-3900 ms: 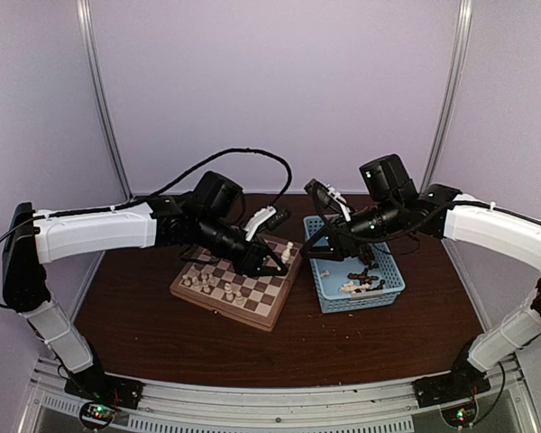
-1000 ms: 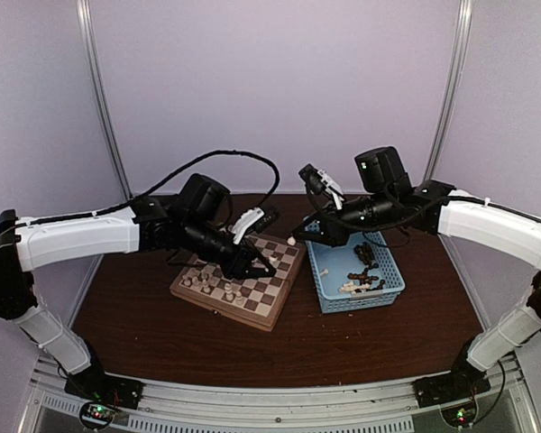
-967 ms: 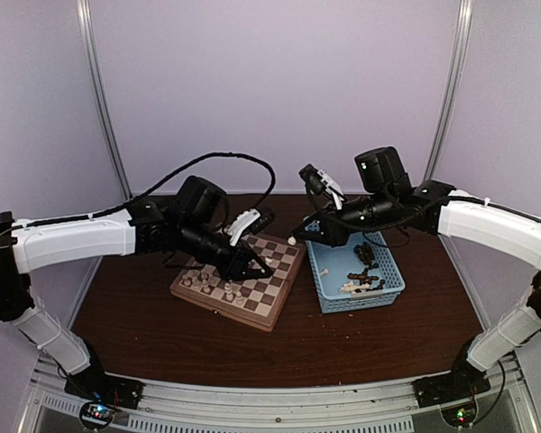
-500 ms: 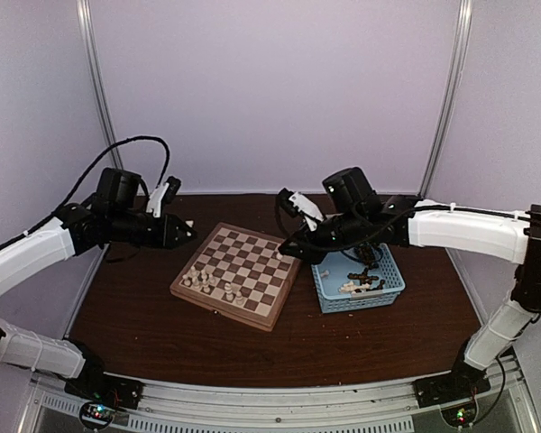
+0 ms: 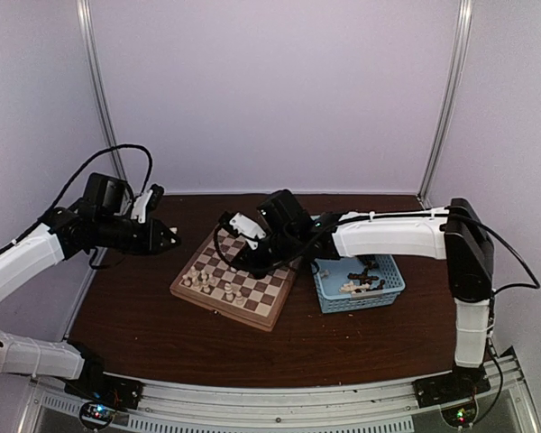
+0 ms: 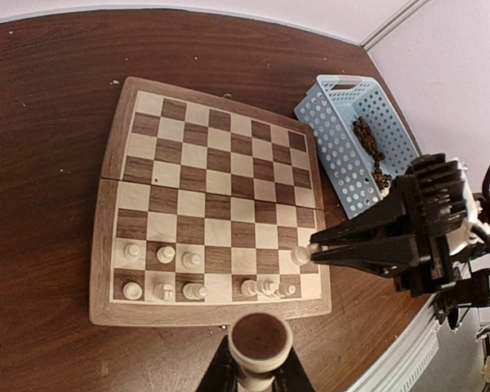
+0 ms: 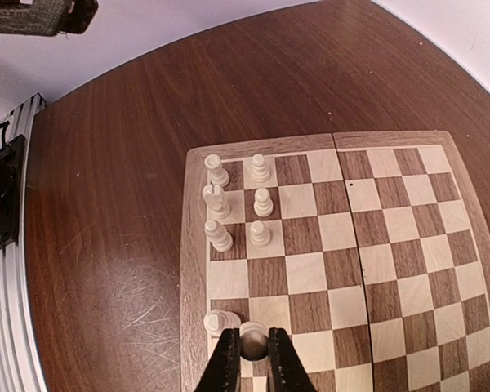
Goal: Set up the chess pieces on the board
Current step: Place the chess piece on the chessboard.
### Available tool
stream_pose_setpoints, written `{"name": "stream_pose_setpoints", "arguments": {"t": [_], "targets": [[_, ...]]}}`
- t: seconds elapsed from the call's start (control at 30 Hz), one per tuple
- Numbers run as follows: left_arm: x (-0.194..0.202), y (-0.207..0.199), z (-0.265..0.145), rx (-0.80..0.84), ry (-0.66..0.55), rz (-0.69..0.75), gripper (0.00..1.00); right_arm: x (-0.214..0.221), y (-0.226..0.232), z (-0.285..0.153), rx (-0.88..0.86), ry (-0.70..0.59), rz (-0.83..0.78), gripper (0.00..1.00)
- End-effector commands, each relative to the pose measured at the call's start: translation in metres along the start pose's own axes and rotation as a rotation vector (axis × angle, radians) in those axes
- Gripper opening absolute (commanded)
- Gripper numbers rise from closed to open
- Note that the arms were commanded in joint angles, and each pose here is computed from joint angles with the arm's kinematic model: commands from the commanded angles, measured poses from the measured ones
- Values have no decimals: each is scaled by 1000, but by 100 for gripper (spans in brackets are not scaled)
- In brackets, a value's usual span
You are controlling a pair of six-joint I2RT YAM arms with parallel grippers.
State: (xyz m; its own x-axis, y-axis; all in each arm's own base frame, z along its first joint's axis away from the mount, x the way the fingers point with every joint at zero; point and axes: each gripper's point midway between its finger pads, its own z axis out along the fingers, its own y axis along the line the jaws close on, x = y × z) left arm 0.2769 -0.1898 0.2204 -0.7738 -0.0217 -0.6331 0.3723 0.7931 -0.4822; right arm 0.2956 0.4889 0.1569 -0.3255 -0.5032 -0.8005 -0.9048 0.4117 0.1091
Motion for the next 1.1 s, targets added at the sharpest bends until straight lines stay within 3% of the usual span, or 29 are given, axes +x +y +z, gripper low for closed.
{"name": "stream_pose_setpoints", "arguments": {"t": [0.0, 0.43, 1.07], "targets": [[-1, 2, -7, -13, -15, 20, 9, -8, 3, 18, -20, 12, -59, 6], [2, 4, -5, -15, -6, 24, 9, 19, 2, 61, -78, 144, -108, 6], [4, 6, -4, -22, 4, 26, 9, 24, -3, 81, -107, 165, -113, 6]]}}
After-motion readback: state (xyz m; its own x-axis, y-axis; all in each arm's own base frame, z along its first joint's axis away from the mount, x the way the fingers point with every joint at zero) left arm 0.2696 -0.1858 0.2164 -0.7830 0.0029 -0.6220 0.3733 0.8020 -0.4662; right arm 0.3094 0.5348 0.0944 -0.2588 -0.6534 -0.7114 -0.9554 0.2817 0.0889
